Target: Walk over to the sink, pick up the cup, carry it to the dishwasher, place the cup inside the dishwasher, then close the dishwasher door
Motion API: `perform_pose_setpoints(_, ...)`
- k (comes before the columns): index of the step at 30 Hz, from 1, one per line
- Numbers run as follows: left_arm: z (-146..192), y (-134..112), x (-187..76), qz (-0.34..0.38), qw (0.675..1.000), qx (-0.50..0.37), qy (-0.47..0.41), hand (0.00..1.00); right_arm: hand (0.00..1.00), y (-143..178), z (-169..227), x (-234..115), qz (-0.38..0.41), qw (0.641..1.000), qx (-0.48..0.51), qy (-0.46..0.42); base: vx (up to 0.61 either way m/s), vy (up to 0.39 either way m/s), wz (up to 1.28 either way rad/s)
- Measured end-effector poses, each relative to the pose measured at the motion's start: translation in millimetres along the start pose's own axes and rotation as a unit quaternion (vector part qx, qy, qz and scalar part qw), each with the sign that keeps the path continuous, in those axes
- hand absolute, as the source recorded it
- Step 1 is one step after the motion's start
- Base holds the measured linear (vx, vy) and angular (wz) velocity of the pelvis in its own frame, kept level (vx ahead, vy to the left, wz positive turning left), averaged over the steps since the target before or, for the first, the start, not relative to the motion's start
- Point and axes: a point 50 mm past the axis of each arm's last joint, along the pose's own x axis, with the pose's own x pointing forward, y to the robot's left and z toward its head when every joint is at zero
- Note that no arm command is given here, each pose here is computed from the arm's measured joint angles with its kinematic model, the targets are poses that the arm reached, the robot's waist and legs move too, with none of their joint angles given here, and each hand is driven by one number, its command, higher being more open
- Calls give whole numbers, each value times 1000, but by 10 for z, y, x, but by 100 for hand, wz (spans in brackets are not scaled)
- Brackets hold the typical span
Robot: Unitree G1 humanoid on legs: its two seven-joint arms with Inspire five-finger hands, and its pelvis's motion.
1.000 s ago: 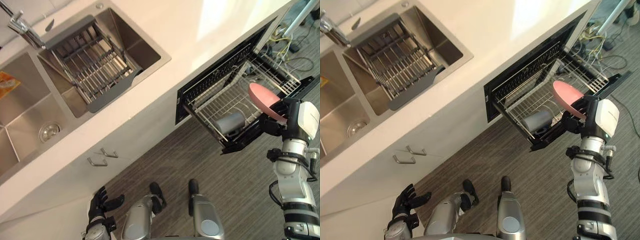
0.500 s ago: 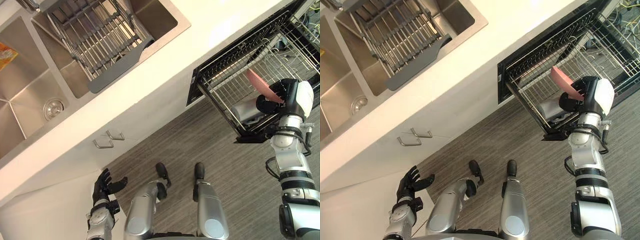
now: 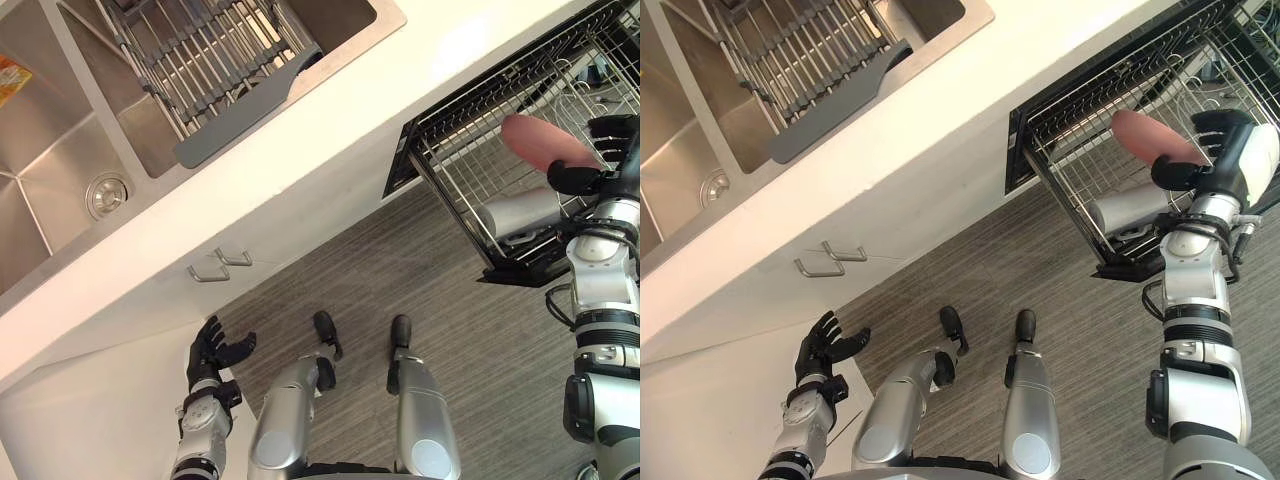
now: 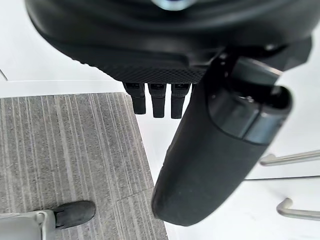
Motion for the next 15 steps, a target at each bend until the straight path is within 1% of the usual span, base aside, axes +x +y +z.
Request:
perform_pose_setpoints(4,6,-9,3,0,1000,-1,-1,90,90,-50,-22,16,-13,999,26,14,4,0,-1)
perform_pose_setpoints(7,19,-16,11,2,1000,-2,-3,90,90,-70,-44,17,-20,996,79,34,12,0,-2)
perform_pose_setpoints(9,55,-41,30,0,1000,-3,-8,90,90,-106,-79,4,-35,987,143,56,0,0,0)
perform_pose_setpoints(15,154,-96,67,-7,1000,-9,-24,90,90,-216,-132,-71,-53,972,221,59,5,-2,0)
